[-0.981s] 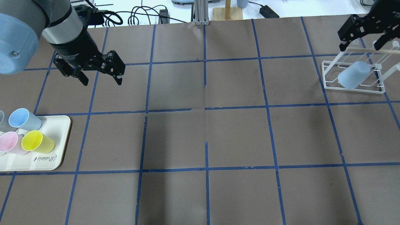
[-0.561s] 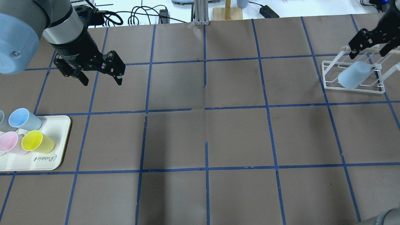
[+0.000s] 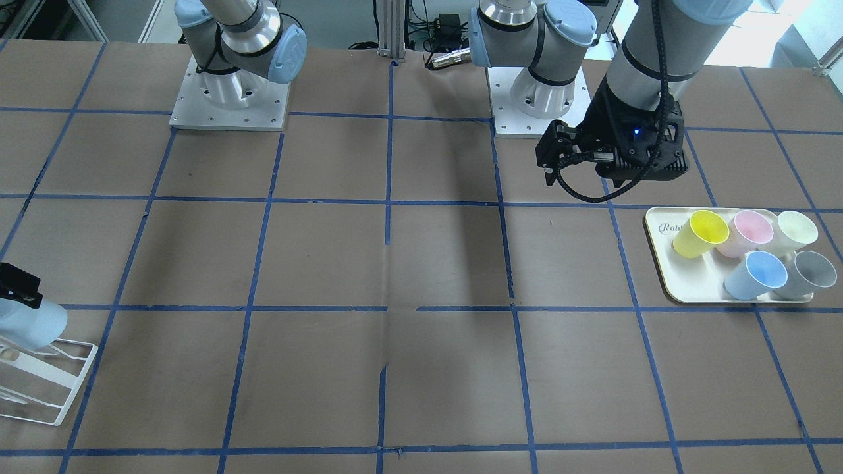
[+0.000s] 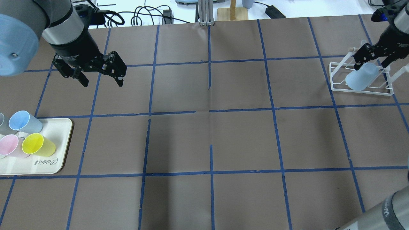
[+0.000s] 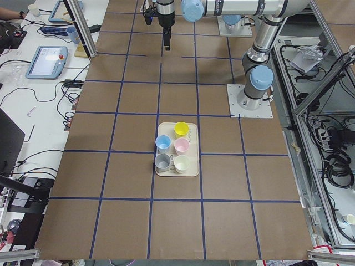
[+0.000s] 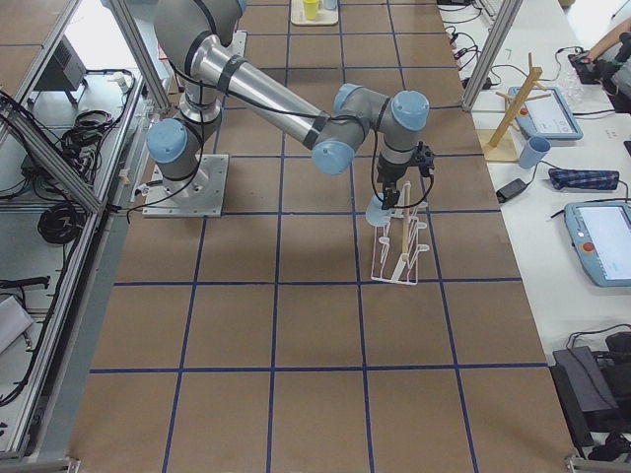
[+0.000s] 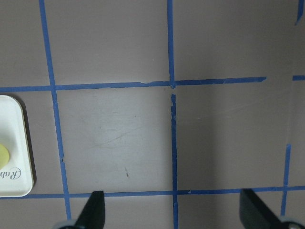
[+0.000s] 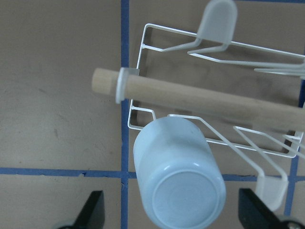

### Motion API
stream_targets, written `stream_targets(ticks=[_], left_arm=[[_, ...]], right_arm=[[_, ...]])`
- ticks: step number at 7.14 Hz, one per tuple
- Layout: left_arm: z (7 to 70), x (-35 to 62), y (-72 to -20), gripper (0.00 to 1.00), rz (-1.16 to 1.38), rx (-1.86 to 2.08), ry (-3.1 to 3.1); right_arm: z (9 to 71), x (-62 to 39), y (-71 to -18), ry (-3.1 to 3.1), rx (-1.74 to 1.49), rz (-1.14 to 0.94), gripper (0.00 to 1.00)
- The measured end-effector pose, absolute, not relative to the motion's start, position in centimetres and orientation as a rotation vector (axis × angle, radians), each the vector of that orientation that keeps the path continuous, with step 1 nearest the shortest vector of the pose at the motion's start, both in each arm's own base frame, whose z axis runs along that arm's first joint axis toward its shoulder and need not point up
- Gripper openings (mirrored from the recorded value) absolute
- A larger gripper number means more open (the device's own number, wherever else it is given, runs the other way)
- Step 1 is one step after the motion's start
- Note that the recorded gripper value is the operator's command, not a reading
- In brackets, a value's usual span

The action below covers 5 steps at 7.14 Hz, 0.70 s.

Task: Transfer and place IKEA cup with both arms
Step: 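Close the right gripper on the light blue cup's base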

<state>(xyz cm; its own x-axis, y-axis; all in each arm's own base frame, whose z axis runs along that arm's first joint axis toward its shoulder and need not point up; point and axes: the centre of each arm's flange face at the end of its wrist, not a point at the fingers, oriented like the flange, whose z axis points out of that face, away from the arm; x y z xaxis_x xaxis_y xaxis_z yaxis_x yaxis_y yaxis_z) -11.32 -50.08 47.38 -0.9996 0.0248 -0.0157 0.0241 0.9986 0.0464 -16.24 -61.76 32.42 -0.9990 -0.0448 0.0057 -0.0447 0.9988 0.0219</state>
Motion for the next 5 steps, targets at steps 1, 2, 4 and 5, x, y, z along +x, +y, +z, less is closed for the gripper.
stream_targets(ticks=[1, 2, 4, 5], left_arm=[[47.49, -11.34, -50.06, 1.0, 0.068, 0.038, 3.126], [47.52, -11.38, -50.03, 1.0, 0.067, 0.039, 3.128], [47.77, -11.38, -49.89, 1.0, 0.059, 0.039, 3.128], [48.12, -11.62, -49.56, 1.0, 0.051, 0.038, 3.132]], right_arm=[[31.57, -16.23, -61.63, -3.135, 0.07, -0.043, 1.0], [31.15, -16.24, -61.58, -3.13, 0.07, -0.04, 1.0], [30.86, -16.27, -61.62, -3.127, 0.07, -0.029, 0.93], [30.64, -16.29, -61.68, -3.128, 0.07, -0.03, 0.9]])
